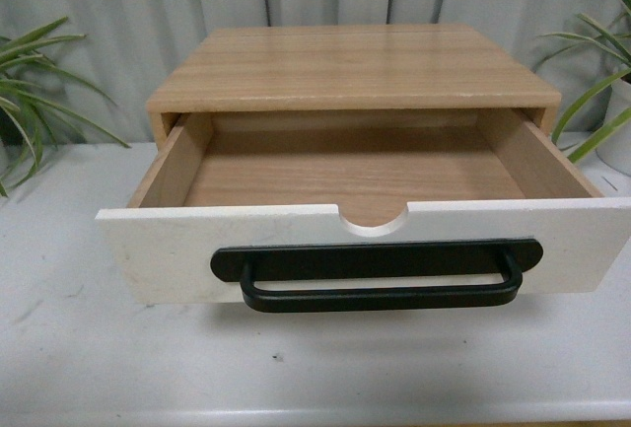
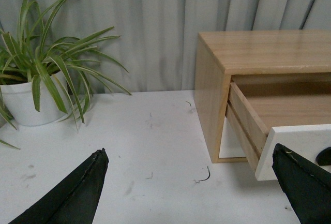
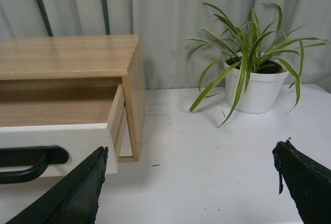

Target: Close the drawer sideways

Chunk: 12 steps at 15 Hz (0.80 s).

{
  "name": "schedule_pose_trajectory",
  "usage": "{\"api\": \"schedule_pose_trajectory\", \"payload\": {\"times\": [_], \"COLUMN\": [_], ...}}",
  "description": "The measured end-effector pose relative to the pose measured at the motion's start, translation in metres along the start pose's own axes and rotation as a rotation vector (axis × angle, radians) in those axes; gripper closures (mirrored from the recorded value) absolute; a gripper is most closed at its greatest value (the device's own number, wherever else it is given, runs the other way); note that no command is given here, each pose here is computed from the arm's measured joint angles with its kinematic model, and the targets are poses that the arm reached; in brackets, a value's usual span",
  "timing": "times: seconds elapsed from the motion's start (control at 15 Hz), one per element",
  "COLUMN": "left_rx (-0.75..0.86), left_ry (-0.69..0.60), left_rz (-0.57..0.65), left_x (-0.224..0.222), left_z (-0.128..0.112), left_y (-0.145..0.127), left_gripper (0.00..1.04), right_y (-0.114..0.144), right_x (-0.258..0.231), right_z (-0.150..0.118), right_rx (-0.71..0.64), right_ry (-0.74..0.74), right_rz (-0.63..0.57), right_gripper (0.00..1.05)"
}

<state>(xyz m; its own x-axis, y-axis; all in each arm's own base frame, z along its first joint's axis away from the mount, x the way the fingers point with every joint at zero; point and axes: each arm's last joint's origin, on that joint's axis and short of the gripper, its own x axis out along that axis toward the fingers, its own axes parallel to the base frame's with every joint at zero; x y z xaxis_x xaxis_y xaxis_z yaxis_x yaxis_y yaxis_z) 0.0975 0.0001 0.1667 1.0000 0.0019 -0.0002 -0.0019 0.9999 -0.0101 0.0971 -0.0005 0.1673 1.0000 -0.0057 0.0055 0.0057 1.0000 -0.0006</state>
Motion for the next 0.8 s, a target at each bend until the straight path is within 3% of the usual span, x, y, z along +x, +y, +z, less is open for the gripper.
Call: {"api": "schedule_pose_trajectory", "payload": {"times": [0.8], "left_rx": [0.000], "left_ry": [0.000], "left_rz": [0.000], "left_x": [0.0000], "left_z": [0.0000], "left_y": [0.0000], "left_gripper": [0.07], "right_y": [0.0000], "right_x": [0.0000], "right_z": [0.0000], "right_rx": [0.000], "right_ry": [0.000], "right_rz": [0.000], "right_gripper": [0.06]}}
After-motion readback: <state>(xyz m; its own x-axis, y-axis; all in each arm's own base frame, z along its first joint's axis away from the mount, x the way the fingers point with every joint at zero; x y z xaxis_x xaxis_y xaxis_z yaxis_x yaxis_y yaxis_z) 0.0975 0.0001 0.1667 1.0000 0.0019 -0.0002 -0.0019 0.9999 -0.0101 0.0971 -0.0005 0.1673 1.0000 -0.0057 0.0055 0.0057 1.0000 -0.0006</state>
